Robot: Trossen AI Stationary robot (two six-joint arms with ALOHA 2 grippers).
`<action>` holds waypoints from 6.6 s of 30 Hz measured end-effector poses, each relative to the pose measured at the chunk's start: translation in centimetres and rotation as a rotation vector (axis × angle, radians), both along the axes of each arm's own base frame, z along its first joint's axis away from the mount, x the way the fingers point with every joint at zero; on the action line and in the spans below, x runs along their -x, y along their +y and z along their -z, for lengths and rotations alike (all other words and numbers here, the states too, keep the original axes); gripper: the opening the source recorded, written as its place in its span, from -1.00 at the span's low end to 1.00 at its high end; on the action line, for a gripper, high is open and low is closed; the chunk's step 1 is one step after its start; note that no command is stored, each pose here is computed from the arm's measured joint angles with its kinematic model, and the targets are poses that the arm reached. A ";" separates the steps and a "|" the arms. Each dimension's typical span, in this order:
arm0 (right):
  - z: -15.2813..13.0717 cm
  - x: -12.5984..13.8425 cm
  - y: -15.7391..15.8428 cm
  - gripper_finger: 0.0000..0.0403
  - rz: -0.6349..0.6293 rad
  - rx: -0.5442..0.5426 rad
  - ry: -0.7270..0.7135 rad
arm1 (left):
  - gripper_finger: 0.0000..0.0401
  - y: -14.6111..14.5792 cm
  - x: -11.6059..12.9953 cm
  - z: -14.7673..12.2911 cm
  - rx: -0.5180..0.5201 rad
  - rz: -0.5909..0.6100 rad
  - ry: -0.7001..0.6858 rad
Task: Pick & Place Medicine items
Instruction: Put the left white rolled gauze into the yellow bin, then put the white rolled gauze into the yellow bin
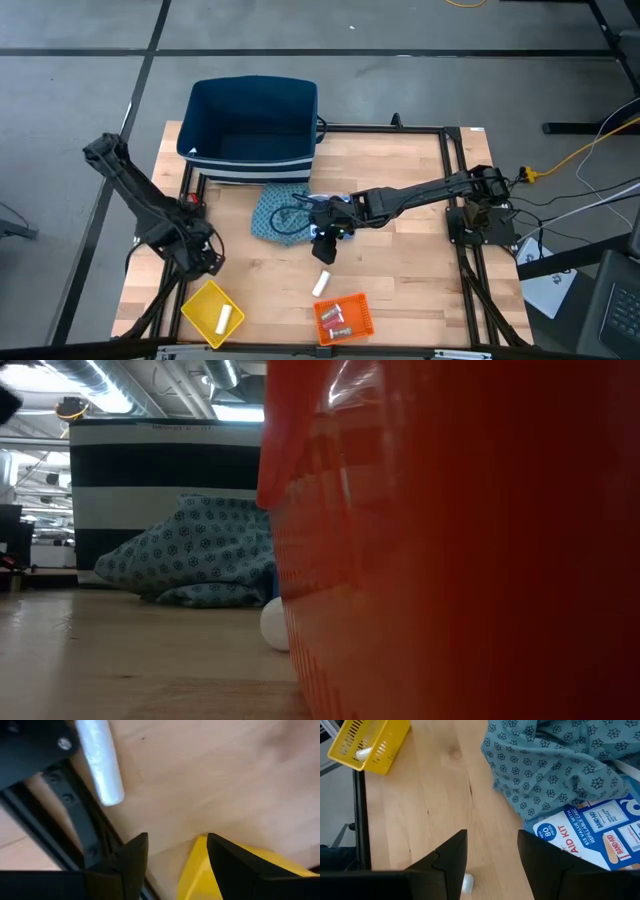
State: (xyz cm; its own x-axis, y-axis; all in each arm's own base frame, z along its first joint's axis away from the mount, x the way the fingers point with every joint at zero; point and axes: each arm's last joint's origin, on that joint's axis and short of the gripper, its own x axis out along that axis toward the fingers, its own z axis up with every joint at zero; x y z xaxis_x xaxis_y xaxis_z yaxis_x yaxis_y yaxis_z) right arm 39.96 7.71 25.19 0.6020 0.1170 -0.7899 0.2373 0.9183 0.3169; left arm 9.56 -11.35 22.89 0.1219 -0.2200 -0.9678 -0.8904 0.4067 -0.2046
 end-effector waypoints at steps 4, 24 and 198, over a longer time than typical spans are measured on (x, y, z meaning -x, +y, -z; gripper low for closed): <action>0.0 0.0 0.0 -0.13 -0.006 -0.014 0.003 | 0.00 0.7 0.7 1.9 -0.032 -0.018 0.055; 0.0 0.0 0.1 -0.12 0.004 -0.026 0.002 | 0.00 0.8 0.5 4.1 -0.117 -0.082 0.114; -16.7 14.1 -7.5 -0.13 0.837 0.448 0.083 | -0.02 0.9 -29.2 3.8 0.036 0.271 -0.483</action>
State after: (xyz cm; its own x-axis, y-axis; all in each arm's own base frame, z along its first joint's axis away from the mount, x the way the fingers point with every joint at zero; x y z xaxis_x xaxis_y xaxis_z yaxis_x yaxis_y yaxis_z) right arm 25.89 0.17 41.88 0.2925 -0.6508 -0.7006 0.8789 0.4717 -0.0712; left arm 38.75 -10.49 19.09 0.4842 -0.3369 -0.8075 -0.5565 0.5936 -0.5813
